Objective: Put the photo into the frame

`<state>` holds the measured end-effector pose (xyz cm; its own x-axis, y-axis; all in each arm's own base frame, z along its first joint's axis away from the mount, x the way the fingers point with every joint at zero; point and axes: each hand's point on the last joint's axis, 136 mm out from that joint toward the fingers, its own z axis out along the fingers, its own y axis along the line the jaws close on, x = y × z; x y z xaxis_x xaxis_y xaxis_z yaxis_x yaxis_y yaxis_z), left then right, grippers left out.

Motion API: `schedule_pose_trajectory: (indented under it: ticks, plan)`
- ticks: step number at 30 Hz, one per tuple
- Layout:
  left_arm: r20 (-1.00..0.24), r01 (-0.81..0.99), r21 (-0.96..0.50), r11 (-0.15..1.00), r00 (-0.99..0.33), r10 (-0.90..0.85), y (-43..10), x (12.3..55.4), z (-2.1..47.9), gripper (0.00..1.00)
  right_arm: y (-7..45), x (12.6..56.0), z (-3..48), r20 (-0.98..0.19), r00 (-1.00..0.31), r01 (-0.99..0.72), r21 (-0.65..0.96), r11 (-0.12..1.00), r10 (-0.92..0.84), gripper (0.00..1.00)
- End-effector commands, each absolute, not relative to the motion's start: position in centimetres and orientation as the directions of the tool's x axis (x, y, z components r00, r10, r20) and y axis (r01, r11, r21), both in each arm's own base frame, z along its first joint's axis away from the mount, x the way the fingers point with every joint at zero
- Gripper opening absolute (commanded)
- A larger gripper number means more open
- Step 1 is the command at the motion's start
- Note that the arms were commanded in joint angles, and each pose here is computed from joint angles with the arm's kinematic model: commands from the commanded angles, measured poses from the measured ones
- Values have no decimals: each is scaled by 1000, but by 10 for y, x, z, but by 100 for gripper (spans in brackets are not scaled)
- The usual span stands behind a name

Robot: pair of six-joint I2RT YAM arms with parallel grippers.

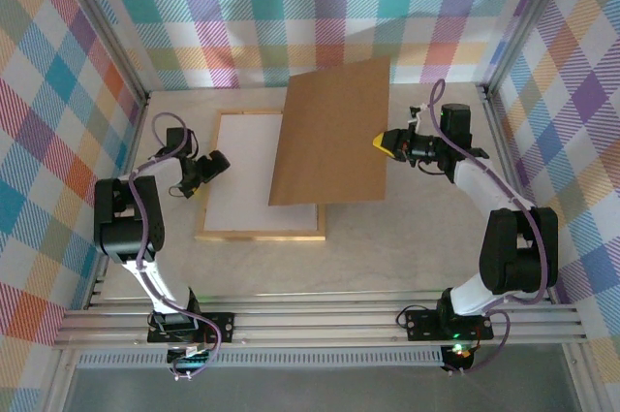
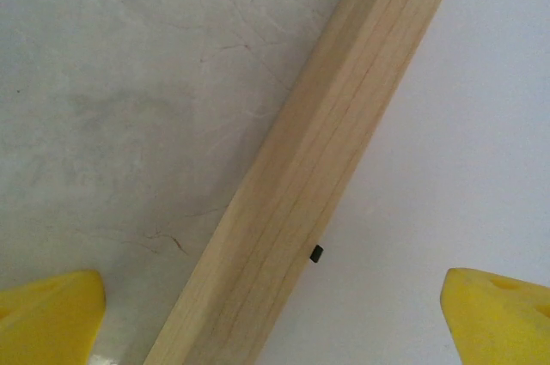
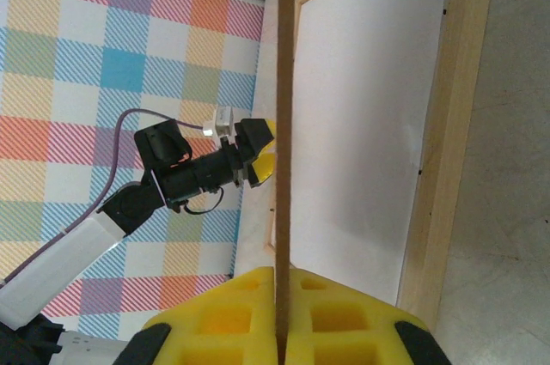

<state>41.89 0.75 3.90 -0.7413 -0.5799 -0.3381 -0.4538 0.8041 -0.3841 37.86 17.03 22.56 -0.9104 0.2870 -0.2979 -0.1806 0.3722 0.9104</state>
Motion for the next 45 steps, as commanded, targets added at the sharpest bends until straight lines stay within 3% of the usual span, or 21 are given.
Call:
schedule_pose_trajectory:
  ticks: [1, 14, 23, 28, 36, 45]
  plan:
    - [-311, -367, -516, 774, -761, -569, -19, 427, 39, 100, 172, 381, 257, -405, -877, -307, 886, 348, 258, 0]
    - [-308, -216, -611, 762, -822, -479, -100, 421, 60, 100, 170, 382, 252, -402, -880, -294, 879, 375, 253, 0]
    - [-312, -178, -622, 762, -837, -450, -125, 423, 69, 100, 169, 381, 250, -401, -882, -291, 875, 386, 246, 0]
    - [-334, -286, -536, 794, -792, -510, -94, 422, 72, 100, 171, 379, 252, -400, -896, -307, 872, 382, 194, 0]
    - [-377, -451, -530, 718, -633, -676, -32, 410, 95, 100, 182, 390, 242, -325, -936, -272, 910, 313, 132, 0]
    - [-325, -470, -585, 662, -612, -721, -27, 400, 90, 100, 213, 400, 225, -279, -958, -248, 926, 285, 72, 0]
